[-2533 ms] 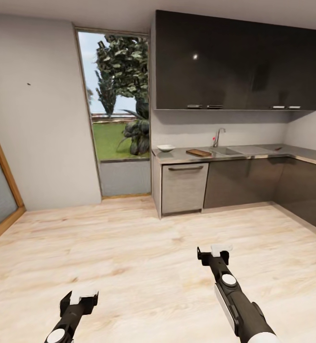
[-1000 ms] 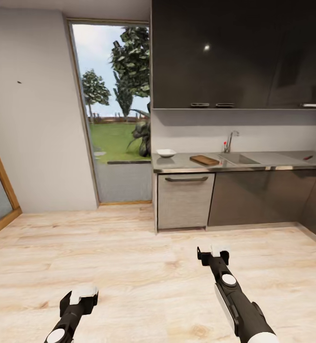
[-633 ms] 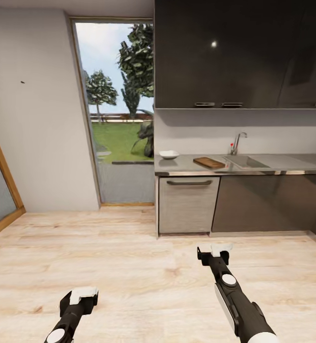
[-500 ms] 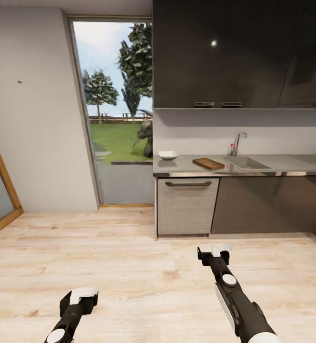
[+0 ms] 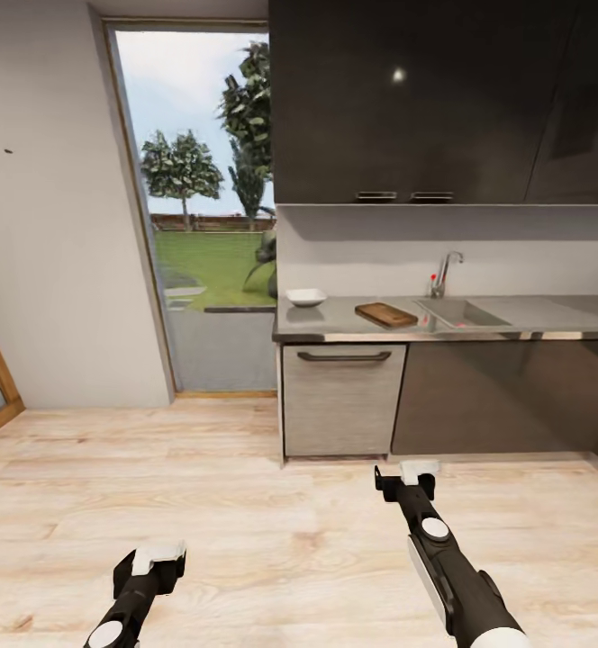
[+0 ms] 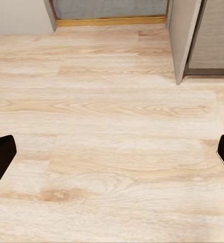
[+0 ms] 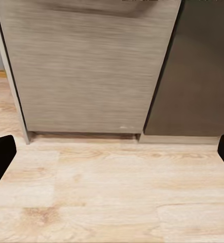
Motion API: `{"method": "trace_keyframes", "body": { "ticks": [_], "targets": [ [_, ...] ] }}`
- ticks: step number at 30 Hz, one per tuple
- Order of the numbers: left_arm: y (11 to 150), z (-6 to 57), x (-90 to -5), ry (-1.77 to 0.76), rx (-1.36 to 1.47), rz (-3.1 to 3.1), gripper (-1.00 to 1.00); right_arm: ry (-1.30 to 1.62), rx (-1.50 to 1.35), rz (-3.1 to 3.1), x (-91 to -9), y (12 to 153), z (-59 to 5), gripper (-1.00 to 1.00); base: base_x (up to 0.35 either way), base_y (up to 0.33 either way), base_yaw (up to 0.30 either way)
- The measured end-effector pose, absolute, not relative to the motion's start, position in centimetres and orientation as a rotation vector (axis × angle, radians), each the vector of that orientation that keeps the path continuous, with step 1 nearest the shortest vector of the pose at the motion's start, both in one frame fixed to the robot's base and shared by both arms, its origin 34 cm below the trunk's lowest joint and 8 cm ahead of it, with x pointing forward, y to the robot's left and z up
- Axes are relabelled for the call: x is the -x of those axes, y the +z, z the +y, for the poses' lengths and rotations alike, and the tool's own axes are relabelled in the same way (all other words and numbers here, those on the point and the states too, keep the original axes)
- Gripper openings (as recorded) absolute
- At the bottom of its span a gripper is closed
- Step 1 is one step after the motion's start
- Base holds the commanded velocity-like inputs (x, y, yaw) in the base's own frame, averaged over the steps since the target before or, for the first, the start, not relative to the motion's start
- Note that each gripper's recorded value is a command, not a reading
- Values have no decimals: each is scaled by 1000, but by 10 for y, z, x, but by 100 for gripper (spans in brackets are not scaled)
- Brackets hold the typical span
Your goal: In the kitchen, take the Vidalia onion out of the sink, dice it on the chopping board with the paring knife, put the diced onion into the bowl on the countertop, then place both the paring knife and the chopping board into the sink.
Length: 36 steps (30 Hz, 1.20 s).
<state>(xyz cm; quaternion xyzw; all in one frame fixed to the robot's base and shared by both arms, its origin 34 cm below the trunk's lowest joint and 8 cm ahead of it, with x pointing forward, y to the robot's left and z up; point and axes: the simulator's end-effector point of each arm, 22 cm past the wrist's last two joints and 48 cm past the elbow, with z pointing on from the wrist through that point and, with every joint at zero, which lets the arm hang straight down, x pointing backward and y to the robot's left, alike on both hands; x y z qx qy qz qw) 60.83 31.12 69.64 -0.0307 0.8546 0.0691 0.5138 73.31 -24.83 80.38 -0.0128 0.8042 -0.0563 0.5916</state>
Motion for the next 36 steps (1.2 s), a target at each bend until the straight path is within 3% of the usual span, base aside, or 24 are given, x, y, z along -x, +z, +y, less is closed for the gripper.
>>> {"method": "trace_keyframes", "body": {
  "ticks": [20, 36],
  "targets": [
    [697, 311, -608, 166, 74, 2053, 100, -130, 31, 1871, -733, 804, -247, 100, 255, -189, 0],
    [696, 311, -609, 165, 72, 2052, 100, -130, 31, 1871, -733, 803, -248, 100, 174, -9, 0]
  ]
}}
